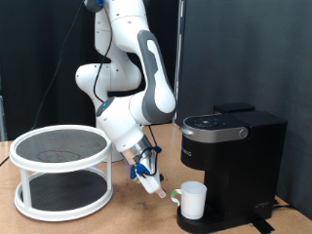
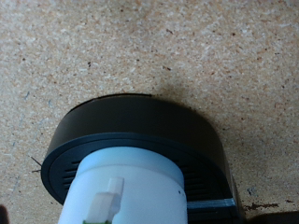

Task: Make a cup of coffee with the keurig machine

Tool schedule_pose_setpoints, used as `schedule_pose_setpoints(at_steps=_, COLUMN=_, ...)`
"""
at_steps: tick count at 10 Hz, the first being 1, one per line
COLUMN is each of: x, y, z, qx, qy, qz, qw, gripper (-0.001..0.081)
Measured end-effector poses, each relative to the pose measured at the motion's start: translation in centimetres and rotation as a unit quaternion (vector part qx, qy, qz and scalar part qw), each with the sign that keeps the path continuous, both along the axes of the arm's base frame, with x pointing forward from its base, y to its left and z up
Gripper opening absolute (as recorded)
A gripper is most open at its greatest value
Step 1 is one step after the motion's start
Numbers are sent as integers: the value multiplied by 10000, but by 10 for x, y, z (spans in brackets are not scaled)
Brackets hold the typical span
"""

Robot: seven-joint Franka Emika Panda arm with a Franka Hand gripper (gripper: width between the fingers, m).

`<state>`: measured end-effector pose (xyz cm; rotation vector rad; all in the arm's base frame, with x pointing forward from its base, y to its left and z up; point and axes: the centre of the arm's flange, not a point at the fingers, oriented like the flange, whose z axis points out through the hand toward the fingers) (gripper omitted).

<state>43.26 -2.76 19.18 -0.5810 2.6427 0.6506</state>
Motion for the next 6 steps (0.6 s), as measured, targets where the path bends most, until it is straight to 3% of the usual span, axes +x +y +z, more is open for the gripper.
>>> schedule_pose_setpoints(at_steps=3, x=-3, y=-3, z=6, qx=34, qy=-108, qz=-49, qw=9999, gripper=734)
schedule_pose_setpoints(at_steps=6, x=-12, y=-14, z=35, qx=346, qy=-335, qz=-63, qw=9988, gripper=734)
